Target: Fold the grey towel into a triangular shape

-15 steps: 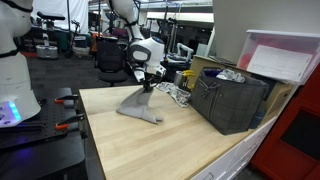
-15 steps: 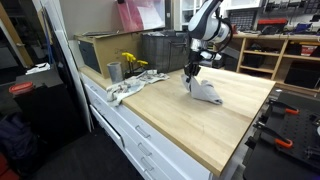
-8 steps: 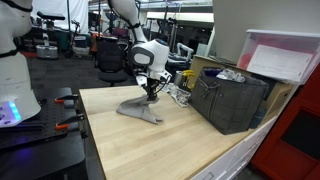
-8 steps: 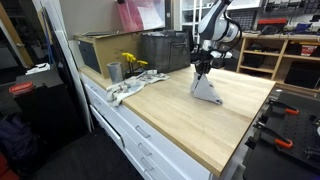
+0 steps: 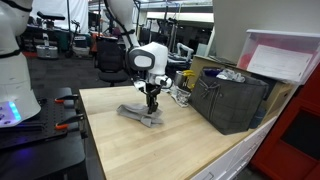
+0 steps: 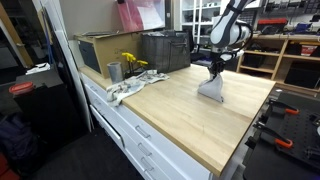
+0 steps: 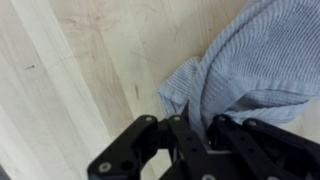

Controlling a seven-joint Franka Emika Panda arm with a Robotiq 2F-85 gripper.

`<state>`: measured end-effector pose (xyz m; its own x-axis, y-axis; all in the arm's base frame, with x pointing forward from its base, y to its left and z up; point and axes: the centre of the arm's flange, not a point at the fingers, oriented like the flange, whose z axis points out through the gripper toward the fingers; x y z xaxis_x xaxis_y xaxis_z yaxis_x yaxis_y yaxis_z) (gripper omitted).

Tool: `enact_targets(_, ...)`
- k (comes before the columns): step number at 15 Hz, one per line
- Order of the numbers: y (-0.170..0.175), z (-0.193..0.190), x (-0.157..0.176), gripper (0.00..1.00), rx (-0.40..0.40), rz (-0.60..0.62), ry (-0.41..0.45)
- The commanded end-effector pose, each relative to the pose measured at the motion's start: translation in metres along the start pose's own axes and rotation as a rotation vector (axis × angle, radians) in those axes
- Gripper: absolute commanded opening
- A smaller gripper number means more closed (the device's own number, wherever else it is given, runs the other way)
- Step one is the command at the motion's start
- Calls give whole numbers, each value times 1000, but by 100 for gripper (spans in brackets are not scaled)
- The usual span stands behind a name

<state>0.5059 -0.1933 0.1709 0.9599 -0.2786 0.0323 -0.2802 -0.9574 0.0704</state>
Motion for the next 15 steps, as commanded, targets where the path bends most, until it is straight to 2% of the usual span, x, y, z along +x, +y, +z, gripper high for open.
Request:
enact_targets(1,-4,-3,-5,37,-90,28,7)
enact_targets(2,-6,-4,-4,42,-120,31,17)
enact_targets(7,-13,-24,-2,81,-259,60,85)
enact_targets(9,-19,-38,-2,94,-303,69,126)
enact_targets(10,-24,-47,-2,100,-282,67,139)
enact_targets(11,-29,-53,-2,100,-261,66,149)
enact_targets(15,-58,-82,-10,100,-40,49,141)
